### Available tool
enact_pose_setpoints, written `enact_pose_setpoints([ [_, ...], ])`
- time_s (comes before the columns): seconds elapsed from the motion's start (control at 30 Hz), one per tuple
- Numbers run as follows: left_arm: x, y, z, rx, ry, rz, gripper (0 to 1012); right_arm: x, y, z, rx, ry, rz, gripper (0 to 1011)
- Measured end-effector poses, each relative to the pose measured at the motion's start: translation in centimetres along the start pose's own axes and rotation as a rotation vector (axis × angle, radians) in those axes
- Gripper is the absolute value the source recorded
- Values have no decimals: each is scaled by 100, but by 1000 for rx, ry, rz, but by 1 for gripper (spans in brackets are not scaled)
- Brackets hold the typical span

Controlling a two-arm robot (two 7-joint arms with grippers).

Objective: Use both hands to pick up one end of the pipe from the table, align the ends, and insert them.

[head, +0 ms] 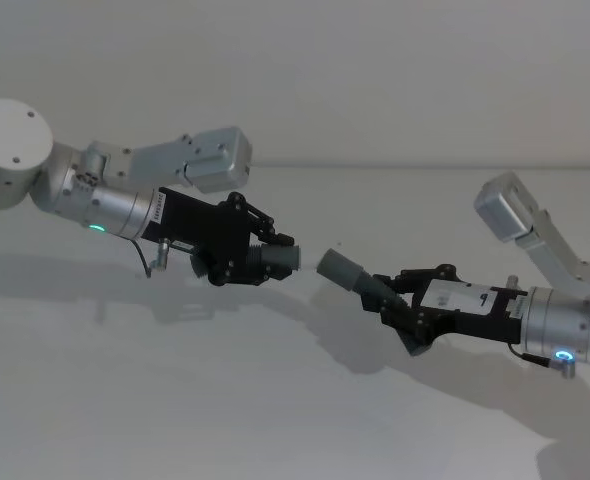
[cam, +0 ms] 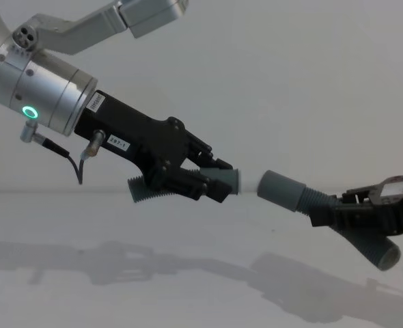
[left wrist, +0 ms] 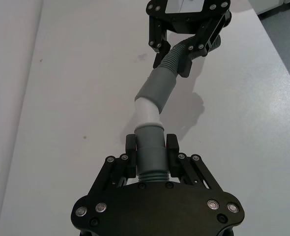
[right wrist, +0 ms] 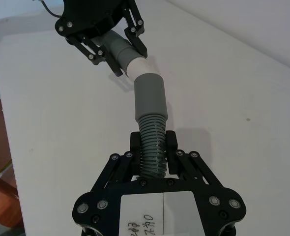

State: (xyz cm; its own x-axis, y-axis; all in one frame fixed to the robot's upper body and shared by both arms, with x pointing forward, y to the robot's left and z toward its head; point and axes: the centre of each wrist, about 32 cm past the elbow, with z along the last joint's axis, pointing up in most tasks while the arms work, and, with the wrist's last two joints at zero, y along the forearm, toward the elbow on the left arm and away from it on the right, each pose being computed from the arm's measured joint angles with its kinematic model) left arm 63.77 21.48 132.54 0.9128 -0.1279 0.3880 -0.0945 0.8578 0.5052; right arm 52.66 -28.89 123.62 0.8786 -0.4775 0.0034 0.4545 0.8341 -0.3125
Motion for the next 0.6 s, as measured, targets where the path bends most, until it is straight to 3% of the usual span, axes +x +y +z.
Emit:
enact_pose_setpoints([
  [0.6, -29, 7, 13, 6, -1, -13, 343, -1, -11, 30, 4, 4, 0, 283],
])
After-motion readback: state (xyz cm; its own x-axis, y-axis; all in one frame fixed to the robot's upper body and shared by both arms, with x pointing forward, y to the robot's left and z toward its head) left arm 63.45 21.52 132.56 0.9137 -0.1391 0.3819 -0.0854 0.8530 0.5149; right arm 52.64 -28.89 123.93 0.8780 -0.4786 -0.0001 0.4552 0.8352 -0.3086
